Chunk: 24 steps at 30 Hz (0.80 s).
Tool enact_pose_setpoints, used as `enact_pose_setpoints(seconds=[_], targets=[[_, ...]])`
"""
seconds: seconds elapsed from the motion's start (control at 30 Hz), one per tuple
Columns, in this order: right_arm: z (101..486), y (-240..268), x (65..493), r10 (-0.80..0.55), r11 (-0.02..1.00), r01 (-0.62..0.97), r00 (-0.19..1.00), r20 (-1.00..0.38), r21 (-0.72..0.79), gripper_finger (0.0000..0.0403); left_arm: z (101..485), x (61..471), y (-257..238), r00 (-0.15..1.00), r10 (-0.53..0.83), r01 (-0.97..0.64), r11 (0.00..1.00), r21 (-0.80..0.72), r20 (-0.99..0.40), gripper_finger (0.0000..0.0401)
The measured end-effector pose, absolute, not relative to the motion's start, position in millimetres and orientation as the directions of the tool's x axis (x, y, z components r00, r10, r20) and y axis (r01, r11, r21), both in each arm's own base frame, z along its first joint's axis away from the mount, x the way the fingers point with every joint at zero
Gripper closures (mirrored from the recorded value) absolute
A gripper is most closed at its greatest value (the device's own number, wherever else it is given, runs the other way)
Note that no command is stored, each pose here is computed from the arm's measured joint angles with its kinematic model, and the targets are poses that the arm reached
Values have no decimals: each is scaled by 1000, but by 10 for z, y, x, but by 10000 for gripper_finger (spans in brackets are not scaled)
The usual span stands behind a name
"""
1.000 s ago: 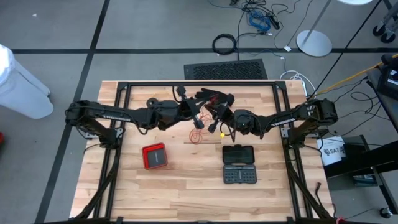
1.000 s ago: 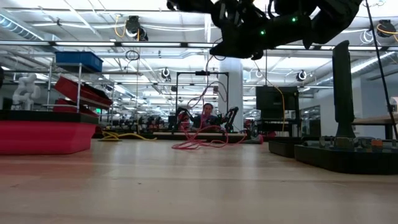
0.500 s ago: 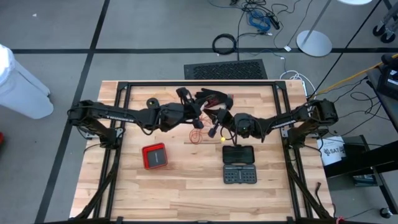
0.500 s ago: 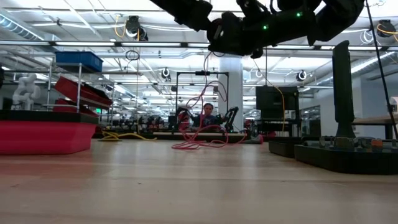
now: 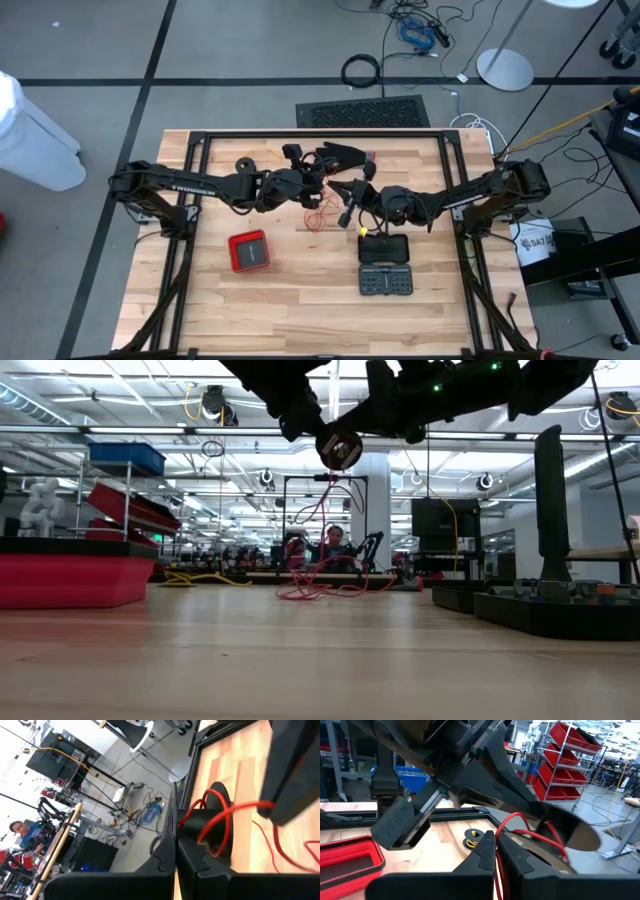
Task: Coil cords
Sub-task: Coil the red wire onto the spool
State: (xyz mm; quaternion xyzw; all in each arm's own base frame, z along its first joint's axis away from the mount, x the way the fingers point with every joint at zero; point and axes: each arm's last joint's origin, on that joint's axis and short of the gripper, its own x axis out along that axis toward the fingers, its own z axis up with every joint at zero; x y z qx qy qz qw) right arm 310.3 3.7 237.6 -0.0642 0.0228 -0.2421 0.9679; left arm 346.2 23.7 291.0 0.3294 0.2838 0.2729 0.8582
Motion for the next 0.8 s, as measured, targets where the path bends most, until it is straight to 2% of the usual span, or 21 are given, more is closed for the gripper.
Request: enact_pose_setpoints(seconds=[0.23, 0.5, 0.8], targets=[[2447, 14, 2972, -505, 856, 485, 858, -95, -178, 403, 2915, 3463, 210, 691, 657, -285, 631, 722, -302, 401], [2490, -63, 2761, -615, 784, 563, 761, -206, -261, 403, 2914, 3464, 199, 695, 652, -285, 637, 716, -304, 401], [2620, -128, 2571, -656, 751, 594, 721, -224, -288, 403, 2866, 3439, 183, 677, 649, -250, 646, 721, -346, 401]])
